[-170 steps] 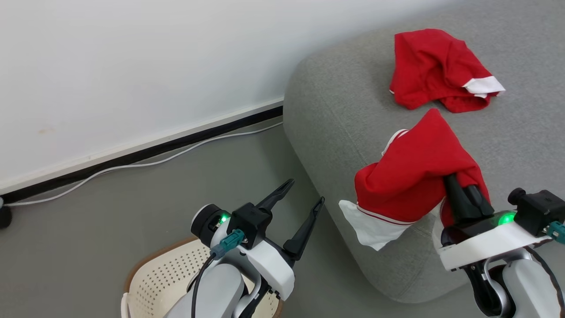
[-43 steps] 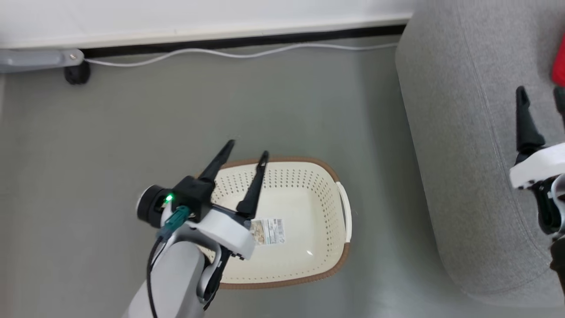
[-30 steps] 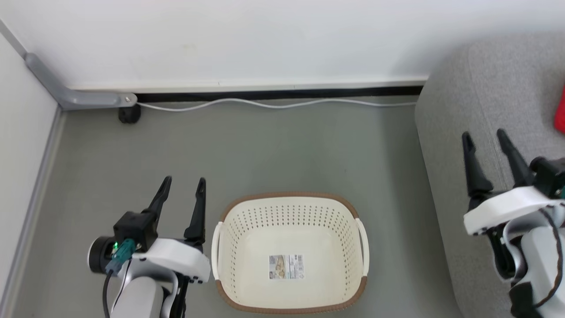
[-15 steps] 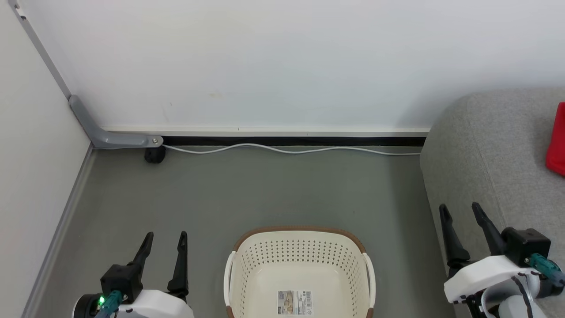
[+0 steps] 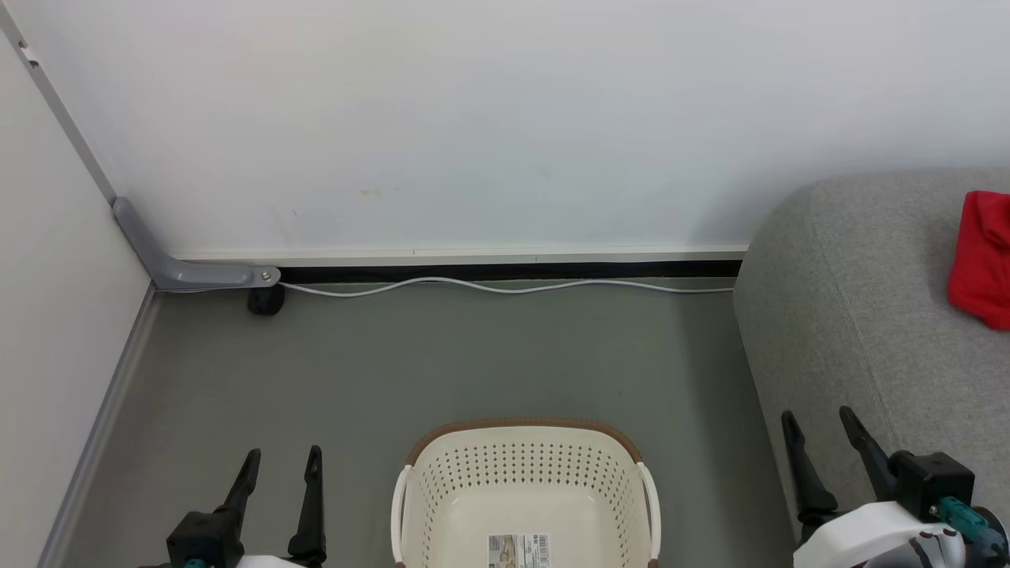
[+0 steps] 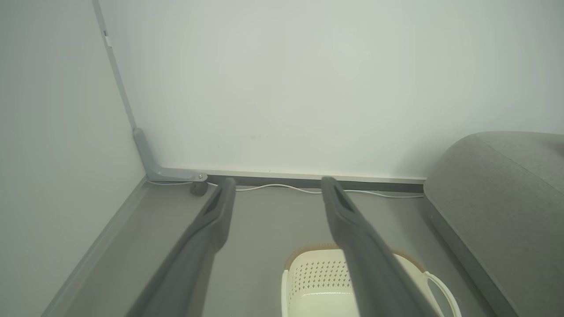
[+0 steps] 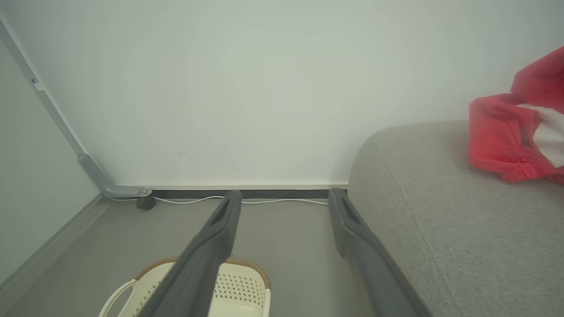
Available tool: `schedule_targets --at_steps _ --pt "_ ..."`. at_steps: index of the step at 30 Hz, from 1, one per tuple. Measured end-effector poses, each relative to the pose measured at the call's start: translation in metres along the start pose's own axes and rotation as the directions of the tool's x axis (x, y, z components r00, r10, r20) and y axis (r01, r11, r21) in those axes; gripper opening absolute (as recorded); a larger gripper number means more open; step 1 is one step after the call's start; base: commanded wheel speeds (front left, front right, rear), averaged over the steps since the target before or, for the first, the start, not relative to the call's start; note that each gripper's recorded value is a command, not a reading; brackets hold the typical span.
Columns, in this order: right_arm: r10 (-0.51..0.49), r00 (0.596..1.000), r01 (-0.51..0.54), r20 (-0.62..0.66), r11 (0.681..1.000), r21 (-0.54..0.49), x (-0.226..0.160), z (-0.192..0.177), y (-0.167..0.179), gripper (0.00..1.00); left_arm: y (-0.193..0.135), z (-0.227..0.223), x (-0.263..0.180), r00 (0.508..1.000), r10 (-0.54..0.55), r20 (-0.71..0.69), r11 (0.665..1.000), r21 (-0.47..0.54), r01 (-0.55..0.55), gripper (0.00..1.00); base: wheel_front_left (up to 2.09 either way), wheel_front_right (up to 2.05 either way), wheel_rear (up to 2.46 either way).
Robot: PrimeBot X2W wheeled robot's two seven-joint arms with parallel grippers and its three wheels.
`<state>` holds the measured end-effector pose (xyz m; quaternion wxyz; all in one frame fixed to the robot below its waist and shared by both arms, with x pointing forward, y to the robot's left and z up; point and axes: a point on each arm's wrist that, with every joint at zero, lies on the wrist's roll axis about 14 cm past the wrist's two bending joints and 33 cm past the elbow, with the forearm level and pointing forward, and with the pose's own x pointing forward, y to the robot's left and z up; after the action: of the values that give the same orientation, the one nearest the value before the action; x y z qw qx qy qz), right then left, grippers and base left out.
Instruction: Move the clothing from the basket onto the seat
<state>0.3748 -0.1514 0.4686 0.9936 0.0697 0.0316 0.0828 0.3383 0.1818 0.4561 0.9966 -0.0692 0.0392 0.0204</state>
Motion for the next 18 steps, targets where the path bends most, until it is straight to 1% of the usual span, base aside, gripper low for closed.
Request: schedule_targets --at_steps 14,15,18 --pt "-0.015 1.0 0.015 0.0 1.0 0.005 -0.005 -0.001 -0.003 1.0 -0.004 -0.002 -0.003 1.0 -0.011 -0.003 1.0 0.002 0.011 1.0 0.0 0.0 0.0" --pt "-0.014 1.0 0.014 0.0 1.0 0.005 -0.004 -0.001 -0.003 0.0 -0.004 -0.001 -0.003 1.0 -0.012 -0.003 1.0 0.002 0.012 0.0 0.0 0.0 0.0" --pt "-0.018 0.999 0.019 -0.033 1.0 0.019 -0.009 -0.012 -0.001 0.0 -0.003 -0.012 -0.007 0.999 -0.007 -0.035 1.0 -0.001 0.007 0.0 0.0 0.0 0.0"
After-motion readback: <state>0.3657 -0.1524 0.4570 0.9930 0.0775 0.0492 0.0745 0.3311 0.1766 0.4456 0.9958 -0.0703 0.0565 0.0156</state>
